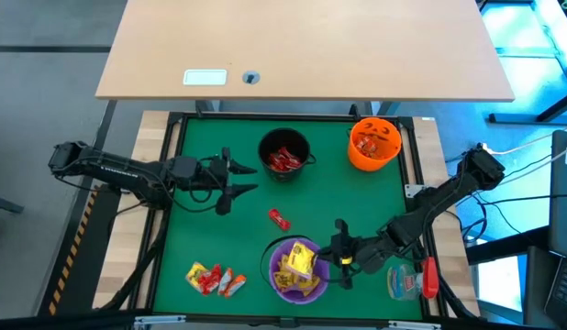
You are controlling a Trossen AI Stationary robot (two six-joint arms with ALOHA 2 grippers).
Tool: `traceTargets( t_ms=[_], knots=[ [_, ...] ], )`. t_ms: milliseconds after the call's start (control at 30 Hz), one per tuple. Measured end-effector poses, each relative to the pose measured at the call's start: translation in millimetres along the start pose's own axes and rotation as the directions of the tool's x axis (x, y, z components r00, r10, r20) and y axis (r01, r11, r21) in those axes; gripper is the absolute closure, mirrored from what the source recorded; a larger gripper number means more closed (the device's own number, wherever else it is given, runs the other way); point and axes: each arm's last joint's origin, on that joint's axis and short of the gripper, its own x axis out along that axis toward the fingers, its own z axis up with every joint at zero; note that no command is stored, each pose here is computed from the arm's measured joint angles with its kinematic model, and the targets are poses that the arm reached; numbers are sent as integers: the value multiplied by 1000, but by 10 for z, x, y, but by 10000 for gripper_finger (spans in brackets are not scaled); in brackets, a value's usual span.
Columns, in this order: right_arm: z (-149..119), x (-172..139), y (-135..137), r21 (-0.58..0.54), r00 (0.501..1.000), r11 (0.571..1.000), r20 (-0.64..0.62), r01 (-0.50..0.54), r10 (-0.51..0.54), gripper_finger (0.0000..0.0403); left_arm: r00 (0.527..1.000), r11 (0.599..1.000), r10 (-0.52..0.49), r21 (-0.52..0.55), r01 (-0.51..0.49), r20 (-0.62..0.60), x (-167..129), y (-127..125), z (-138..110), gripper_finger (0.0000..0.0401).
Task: Sort candy
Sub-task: Put the yellow candy into the purple bucket, then put the red candy into the black bucket
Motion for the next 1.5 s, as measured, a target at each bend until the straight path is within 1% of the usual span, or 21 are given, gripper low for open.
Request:
traceTargets(
  t_ms=[100, 200, 300, 367, 467, 633, 733, 867, 967, 1067, 1200, 1300, 1433, 1500],
  knots=[
    [-22, 0, -13, 3, 1000, 1000, -22, 12, -12, 403, 998, 997, -56, -47, 55, -6, -2, -22, -4, 207],
    [-19, 3, -20, 3, 1000, 1000, -22, 15, -15, 403, 993, 991, -118, -62, 117, -13, -11, -72, -10, 207],
    [-15, 8, -30, 5, 1000, 1000, -26, 13, -12, 402, 990, 988, -142, -63, 141, -20, -21, -116, -19, 207],
    [-14, 9, -31, 6, 1000, 1000, -26, 13, -13, 394, 989, 987, -147, -63, 145, -27, -8, -132, -35, 207],
    [-13, 8, -29, 6, 1000, 1000, -24, 11, -11, 364, 987, 987, -150, -63, 147, -55, 30, -149, -88, 207],
    [1, 9, -23, 13, 1000, 1000, -6, 13, -13, 284, 977, 985, -167, -59, 160, -131, 142, -197, -242, 207],
    [27, 1, -20, 2, 999, 1000, 19, 28, -28, 241, 959, 977, -211, -58, 203, -188, 215, -224, -355, 207],
    [189, -60, 30, -52, 995, 997, 83, 52, -47, 211, 929, 964, -259, -15, 264, -265, 302, -253, -514, 207],
    [366, -131, 78, -92, 984, 991, 153, 100, -85, 206, 906, 953, -267, 47, 298, -329, 350, -262, -638, 207],
    [487, -192, 98, -148, 971, 973, 185, 177, -149, 206, 885, 945, -259, 88, 316, -387, 403, -267, -769, 207],
    [583, -242, 104, -157, 947, 951, 225, 267, -229, 205, 855, 937, -245, 114, 330, -456, 475, -275, -922, 204],
    [593, -248, 103, -150, 942, 948, 234, 280, -241, 205, 839, 933, -238, 124, 337, -490, 573, -298, -978, 194],
    [592, -248, 100, -130, 940, 950, 235, 283, -248, 205, 820, 918, -238, 155, 365, -521, 745, -344, -1043, 177],
    [592, -248, 100, -122, 940, 952, 235, 281, -248, 205, 793, 911, -223, 167, 376, -567, 832, -355, -1093, 170]
  ],
)
